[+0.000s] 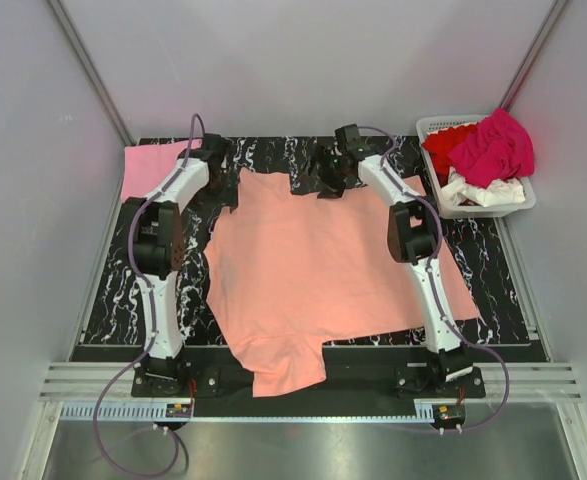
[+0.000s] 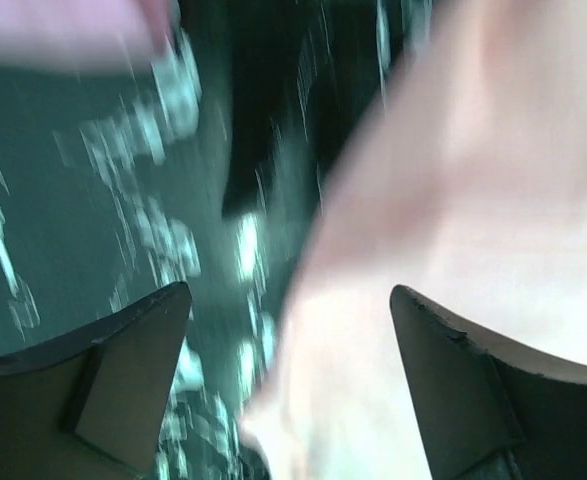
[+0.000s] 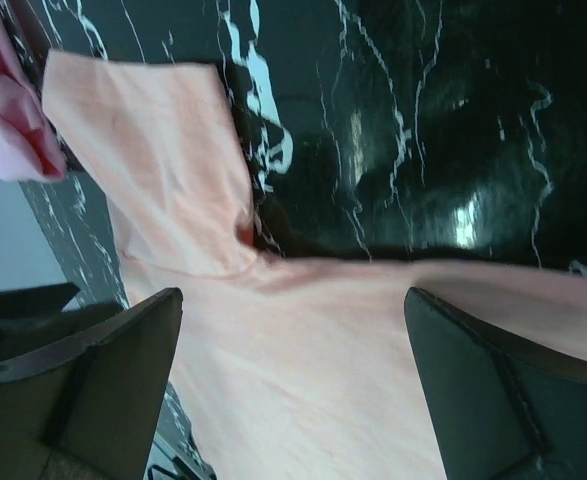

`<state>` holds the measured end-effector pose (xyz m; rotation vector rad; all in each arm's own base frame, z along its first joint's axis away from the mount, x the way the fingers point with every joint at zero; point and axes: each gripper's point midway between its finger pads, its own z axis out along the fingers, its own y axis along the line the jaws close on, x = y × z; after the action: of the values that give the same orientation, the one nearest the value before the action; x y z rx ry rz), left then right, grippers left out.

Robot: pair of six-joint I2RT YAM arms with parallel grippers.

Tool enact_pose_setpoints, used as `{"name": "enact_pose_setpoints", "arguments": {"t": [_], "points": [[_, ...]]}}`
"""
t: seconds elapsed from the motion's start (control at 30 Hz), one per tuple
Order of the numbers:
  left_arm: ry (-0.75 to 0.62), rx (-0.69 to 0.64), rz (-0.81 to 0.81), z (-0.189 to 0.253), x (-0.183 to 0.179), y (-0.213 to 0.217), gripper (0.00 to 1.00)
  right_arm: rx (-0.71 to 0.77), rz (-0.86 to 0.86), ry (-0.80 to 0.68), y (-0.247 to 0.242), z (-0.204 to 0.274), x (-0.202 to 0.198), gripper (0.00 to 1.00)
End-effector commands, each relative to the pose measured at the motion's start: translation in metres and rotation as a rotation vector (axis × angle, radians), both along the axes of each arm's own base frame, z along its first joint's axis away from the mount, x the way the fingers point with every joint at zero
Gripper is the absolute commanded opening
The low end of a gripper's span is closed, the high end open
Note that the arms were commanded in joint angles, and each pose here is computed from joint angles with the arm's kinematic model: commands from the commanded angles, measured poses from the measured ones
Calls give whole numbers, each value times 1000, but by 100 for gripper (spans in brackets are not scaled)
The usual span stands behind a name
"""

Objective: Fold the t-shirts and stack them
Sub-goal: Flatten the tshirt out

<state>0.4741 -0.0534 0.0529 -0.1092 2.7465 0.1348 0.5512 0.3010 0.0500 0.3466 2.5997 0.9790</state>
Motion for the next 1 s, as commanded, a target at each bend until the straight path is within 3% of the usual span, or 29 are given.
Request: {"name": "enact_pose_setpoints", "arguments": {"t": [0.0,0.23,0.27,0.3,0.33,0.37,0.4,0.43,0.47,0.53,0.57,0.6,0.67,0.83,0.97], "points": [[-177,-92,-11,55,-17,-34,86,22,45,-227,3,96,2,100],[-155,-183,-70,36,-35,-93,83,-63,75,-365,-23,183,-37,100],[-152,-191,-66,32,-34,-98,83,-151,41,-320,-38,156,-48,100],[-147,-200,-70,28,-33,-104,83,-150,22,-426,-42,196,-61,100],[-119,-217,-72,16,-34,-110,83,-166,-1,-437,-50,197,-69,100],[-109,-231,-57,10,-33,-113,83,-215,-16,-367,-63,161,-88,100],[-104,-237,-53,5,-30,-115,83,-177,-45,-430,-67,187,-101,100],[-79,-233,-48,-8,-30,-116,83,-170,-49,-422,-70,182,-113,100],[-69,-229,-45,-14,-29,-116,83,-188,-35,-350,-75,146,-136,100],[-50,-207,-44,-26,-23,-115,82,-168,-19,-410,-72,153,-161,100],[-44,-193,-52,-30,-21,-113,83,-223,-17,-361,-82,116,-183,100],[-29,-177,-53,-35,-16,-111,83,-198,-30,-444,-83,131,-189,100],[-20,-144,-54,-39,-11,-106,83,-201,-33,-399,-92,98,-217,100],[6,-77,-75,-51,12,-97,83,-43,-24,-506,-81,103,-248,100],[21,-66,-63,-55,32,-85,84,33,-2,-511,-76,92,-265,100]]}}
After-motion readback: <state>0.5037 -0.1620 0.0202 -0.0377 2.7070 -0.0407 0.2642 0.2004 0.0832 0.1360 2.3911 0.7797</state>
